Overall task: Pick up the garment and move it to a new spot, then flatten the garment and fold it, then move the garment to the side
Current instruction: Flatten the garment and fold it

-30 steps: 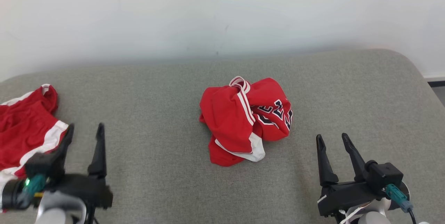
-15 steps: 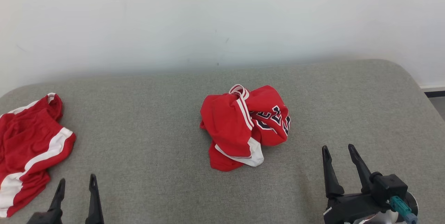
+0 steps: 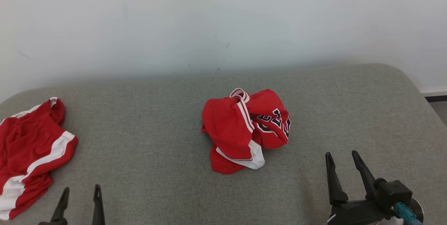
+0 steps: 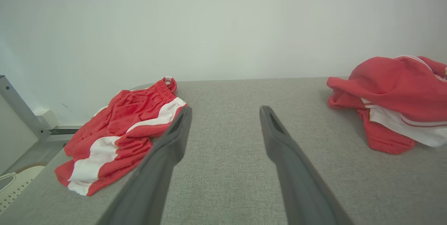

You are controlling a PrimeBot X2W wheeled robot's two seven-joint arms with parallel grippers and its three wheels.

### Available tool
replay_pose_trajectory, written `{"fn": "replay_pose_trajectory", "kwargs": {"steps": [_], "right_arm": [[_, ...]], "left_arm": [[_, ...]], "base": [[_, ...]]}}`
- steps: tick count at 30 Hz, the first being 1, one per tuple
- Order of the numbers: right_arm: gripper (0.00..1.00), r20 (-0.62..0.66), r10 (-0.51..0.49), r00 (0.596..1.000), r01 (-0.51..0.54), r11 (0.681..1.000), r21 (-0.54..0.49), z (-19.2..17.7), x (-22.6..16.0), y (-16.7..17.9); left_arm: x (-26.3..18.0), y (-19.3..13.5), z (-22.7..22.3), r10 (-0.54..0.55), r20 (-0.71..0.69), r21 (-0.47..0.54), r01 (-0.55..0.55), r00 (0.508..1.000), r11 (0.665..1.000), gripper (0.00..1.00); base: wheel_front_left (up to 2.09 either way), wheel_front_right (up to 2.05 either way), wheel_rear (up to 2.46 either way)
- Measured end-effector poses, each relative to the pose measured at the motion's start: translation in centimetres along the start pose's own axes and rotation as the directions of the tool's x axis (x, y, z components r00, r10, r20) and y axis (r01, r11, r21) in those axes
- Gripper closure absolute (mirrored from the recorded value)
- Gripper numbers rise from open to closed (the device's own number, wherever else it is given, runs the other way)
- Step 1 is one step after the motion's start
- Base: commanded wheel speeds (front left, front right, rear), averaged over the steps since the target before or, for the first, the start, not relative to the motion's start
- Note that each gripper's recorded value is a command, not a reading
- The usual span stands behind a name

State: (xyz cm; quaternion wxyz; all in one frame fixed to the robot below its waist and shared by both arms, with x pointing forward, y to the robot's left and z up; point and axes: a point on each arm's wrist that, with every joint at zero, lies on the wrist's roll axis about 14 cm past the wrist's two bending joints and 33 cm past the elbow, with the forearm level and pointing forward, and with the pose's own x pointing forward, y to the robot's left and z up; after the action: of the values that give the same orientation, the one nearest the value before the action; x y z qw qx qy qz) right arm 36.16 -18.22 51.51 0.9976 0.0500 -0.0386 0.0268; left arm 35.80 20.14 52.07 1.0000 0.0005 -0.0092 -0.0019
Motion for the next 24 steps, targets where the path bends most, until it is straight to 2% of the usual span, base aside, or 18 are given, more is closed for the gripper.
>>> {"fn": "replay_pose_trajectory", "kwargs": {"steps": [5,24], "right_arm": [[0.00,0.001,0.007,1.000,-0.007,1.000,0.000,0.02,0.13,0.22],[0.00,0.001,0.017,1.000,-0.017,1.000,0.002,0.07,0.23,0.55]], "left_arm": [[-0.22,-0.77,-0.31,-0.056,-0.014,0.004,0.057,0.998,0.998,0.00],[-0.59,-0.78,-0.87,-0.064,-0.025,0.010,0.064,0.998,0.998,0.00]], "base": [[0.00,0.00,0.00],[0.00,0.00,0.00]]}}
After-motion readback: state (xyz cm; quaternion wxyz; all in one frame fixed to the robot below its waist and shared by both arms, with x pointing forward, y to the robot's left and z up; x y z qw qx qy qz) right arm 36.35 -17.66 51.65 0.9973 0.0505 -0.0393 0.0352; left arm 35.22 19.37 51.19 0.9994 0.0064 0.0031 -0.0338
